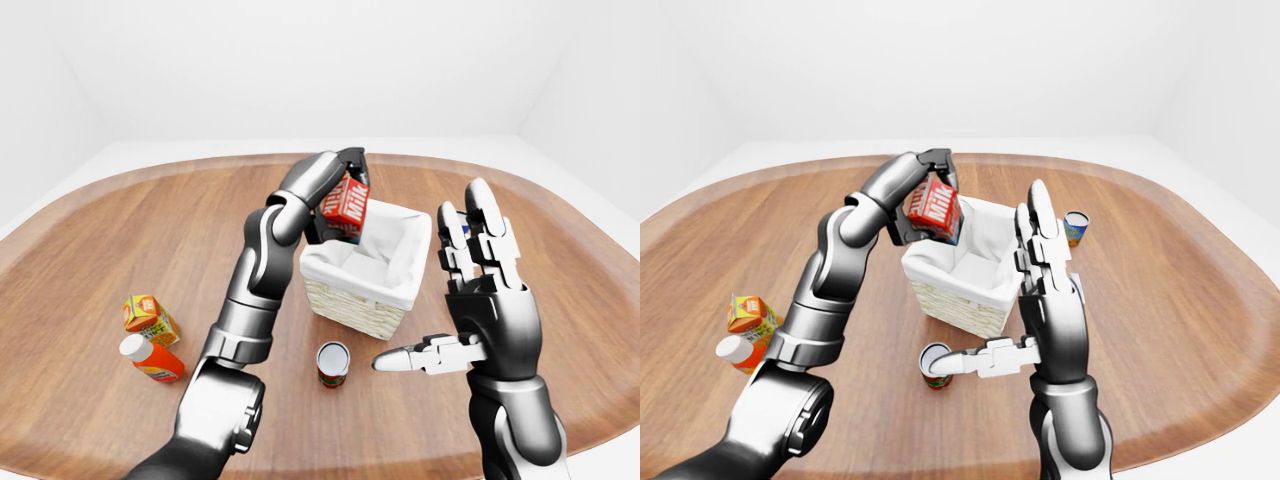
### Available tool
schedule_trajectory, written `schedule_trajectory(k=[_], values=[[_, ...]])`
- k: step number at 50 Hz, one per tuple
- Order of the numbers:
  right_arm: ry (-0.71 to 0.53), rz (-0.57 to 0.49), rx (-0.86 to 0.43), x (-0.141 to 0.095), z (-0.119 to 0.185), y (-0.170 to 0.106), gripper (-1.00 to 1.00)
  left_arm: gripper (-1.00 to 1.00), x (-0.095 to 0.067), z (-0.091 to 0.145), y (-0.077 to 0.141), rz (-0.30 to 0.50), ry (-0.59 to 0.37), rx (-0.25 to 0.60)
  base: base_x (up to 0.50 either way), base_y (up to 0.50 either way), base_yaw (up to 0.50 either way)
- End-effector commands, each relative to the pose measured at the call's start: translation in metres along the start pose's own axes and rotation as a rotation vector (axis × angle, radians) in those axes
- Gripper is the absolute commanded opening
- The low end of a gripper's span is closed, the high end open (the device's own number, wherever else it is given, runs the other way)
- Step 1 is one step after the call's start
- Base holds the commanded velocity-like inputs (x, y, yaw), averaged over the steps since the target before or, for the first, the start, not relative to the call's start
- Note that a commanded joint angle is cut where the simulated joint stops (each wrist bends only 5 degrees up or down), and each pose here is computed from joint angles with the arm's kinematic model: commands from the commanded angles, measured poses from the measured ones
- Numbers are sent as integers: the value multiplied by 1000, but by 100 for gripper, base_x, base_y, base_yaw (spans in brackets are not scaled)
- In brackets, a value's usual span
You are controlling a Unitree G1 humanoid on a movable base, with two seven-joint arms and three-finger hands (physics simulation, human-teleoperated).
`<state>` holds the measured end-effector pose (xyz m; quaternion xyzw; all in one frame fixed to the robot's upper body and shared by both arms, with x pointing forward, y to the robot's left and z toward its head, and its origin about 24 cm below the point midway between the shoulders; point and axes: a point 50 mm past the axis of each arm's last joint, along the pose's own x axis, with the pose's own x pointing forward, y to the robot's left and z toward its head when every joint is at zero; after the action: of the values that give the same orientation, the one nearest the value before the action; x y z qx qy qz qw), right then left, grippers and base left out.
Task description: Pick the milk and place it in the basket.
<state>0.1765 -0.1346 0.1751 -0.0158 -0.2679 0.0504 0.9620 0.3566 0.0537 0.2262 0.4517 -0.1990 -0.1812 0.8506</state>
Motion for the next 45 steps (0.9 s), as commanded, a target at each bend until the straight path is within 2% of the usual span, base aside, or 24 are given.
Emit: schedule_trajectory(k=[1,13,22,29,35,45], values=[[3,0,3,0,-1,0,100,-100,11,12,-10,24,-31,-68,0,0,0],[-1,-1,5,0,0,-2,100,-100,28,2,-26,26,20,-126,0,0,0],[-3,-2,6,0,1,-2,100,-100,43,-2,-31,44,29,-160,0,0,0],[1,-1,6,0,0,-2,100,-100,44,-6,-41,49,29,-181,0,0,0],[2,0,6,-1,0,-2,100,-100,43,-20,-53,36,97,-199,0,0,0],[-1,-1,6,-1,1,-2,100,-100,45,-24,-59,35,139,-213,0,0,0]])
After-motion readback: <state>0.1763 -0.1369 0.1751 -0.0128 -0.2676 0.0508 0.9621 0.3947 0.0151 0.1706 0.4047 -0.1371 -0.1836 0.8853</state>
